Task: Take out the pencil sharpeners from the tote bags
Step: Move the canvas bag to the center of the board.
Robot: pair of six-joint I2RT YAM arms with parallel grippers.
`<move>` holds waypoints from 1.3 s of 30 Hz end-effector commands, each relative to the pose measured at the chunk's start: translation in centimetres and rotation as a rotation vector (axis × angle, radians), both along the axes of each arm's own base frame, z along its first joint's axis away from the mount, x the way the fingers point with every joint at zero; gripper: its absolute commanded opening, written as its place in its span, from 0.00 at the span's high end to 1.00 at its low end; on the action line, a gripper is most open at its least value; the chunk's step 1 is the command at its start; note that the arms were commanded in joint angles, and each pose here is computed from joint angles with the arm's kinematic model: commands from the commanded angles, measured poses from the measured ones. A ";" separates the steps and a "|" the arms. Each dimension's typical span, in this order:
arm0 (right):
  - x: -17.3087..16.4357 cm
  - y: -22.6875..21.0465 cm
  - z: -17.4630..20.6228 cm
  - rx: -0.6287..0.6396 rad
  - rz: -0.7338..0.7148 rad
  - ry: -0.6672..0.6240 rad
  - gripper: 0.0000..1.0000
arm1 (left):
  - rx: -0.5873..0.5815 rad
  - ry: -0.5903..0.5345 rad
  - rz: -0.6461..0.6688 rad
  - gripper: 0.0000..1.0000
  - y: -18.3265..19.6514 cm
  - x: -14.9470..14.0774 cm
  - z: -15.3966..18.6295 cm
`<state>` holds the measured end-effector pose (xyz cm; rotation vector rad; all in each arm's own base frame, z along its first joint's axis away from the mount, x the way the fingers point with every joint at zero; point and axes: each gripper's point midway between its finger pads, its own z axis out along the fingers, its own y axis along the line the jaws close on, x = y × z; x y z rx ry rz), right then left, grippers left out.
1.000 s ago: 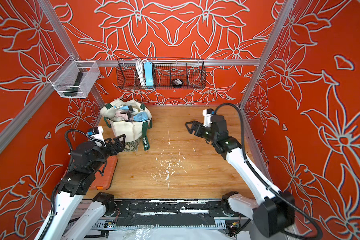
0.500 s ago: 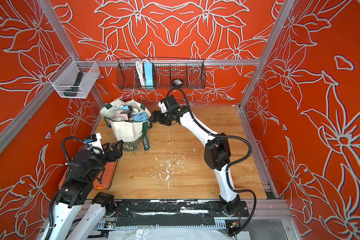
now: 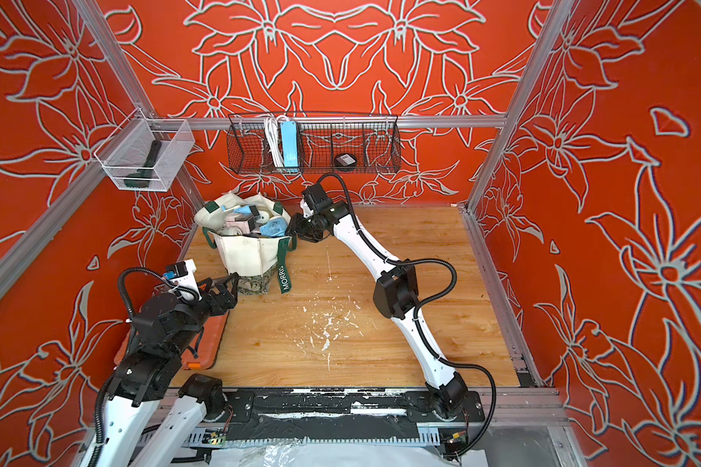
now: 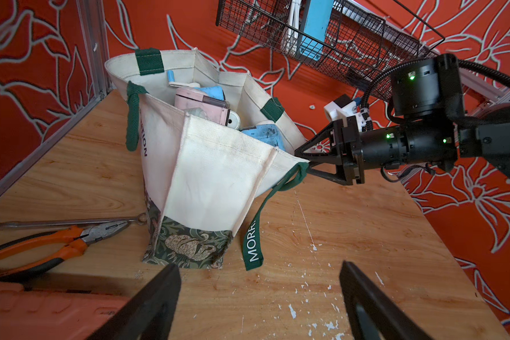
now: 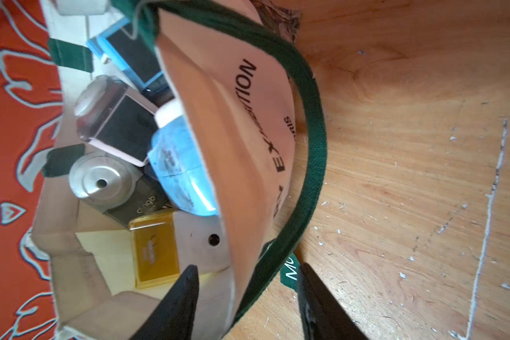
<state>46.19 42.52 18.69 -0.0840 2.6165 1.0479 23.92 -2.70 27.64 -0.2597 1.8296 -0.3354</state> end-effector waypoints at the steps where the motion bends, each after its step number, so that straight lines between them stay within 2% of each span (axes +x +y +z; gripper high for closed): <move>1: -0.5 -0.3 -1.5 -0.043 -0.001 0.036 0.53 | 0.004 -0.009 0.010 0.14 0.2 -0.1 0.0; 5: -1.3 -0.5 -1.1 -0.059 0.030 0.027 0.68 | 0.004 -0.007 0.010 0.14 0.2 -0.1 0.0; 10: -2.8 -1.1 0.3 -0.046 0.061 0.016 0.98 | 0.005 -0.002 0.009 0.14 0.1 0.0 -0.1; 11: -3.2 -1.4 1.0 -0.045 0.070 0.003 1.00 | 0.006 0.003 0.007 0.14 0.1 0.1 -0.2; 15: -5.3 -3.0 3.1 -0.050 0.104 -0.045 1.00 | 0.015 0.027 0.003 0.14 -0.1 0.3 -0.4; 20: -8.8 -6.8 4.5 -0.089 0.106 -0.091 1.00 | 0.000 0.085 -0.073 0.14 -1.7 1.1 0.0; 24: -12.5 -10.7 3.4 -0.123 0.090 -0.092 1.00 | -0.027 0.128 -0.148 0.14 -3.2 1.8 1.1; 28: -16.6 -14.0 1.9 -0.124 0.090 -0.078 1.00 | -0.042 0.180 -0.167 0.14 -3.9 3.0 1.4; 31: -19.3 -15.8 0.9 -0.131 0.103 -0.068 1.00 | -0.069 0.227 -0.217 0.19 -5.1 4.3 1.1; 36: -21.8 -18.0 -0.4 -0.175 0.113 -0.055 1.00 | -0.054 0.253 -0.254 0.19 -6.0 6.6 0.9; 39: -22.5 -18.5 -0.5 -0.180 0.116 -0.055 1.00 | -0.048 0.330 -0.269 0.20 -6.6 8.3 -0.8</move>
